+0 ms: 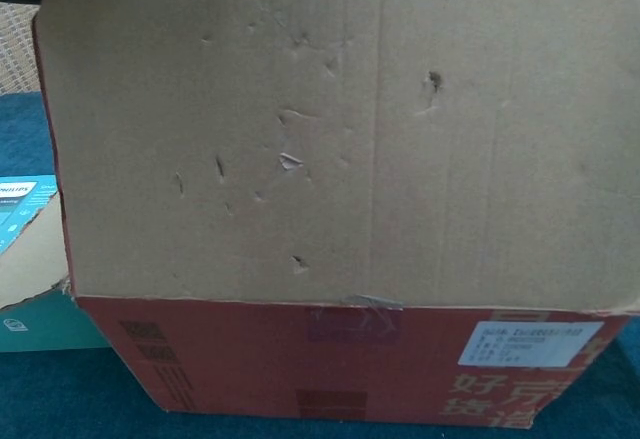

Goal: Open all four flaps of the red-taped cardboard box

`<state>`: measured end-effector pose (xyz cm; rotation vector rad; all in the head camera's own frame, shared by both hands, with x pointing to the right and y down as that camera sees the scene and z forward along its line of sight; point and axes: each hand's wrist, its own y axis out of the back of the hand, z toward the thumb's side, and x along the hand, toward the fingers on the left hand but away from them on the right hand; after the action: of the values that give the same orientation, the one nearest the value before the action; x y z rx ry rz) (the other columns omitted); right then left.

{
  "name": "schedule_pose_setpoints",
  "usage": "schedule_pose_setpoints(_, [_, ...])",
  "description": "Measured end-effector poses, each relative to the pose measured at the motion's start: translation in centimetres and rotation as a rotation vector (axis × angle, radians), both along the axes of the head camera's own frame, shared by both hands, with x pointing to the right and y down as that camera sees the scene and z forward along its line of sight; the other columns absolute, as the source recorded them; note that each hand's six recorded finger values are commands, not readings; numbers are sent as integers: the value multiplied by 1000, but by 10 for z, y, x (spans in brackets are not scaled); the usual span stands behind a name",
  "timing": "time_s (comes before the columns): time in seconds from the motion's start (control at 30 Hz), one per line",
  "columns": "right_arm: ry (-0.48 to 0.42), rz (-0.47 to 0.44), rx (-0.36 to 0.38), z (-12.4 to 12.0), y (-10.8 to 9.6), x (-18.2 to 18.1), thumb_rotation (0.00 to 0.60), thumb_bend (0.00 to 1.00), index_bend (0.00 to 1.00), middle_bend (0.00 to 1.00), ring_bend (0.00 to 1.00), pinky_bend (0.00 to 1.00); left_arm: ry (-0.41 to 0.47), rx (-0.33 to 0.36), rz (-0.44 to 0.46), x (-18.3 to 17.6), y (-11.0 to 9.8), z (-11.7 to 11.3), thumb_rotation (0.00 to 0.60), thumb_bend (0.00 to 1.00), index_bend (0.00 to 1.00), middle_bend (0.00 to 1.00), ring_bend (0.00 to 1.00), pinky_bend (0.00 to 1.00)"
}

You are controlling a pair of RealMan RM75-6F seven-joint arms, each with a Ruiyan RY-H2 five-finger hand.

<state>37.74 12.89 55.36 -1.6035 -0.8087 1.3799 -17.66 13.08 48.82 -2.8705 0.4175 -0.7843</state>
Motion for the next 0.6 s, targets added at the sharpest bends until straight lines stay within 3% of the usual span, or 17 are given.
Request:
schedule_pose_setpoints(0.33, [5,-3,0,-1,-2,-2,600,903,156,175,0,0,132,-92,72,-8,9,-27,62,334,326,0,0,0])
schedule_pose_setpoints(0.6, [5,-2,0,-2,-1,-2,600,901,156,175,0,0,158,-154,169,-16,23,-39,61,334,325,0,0,0])
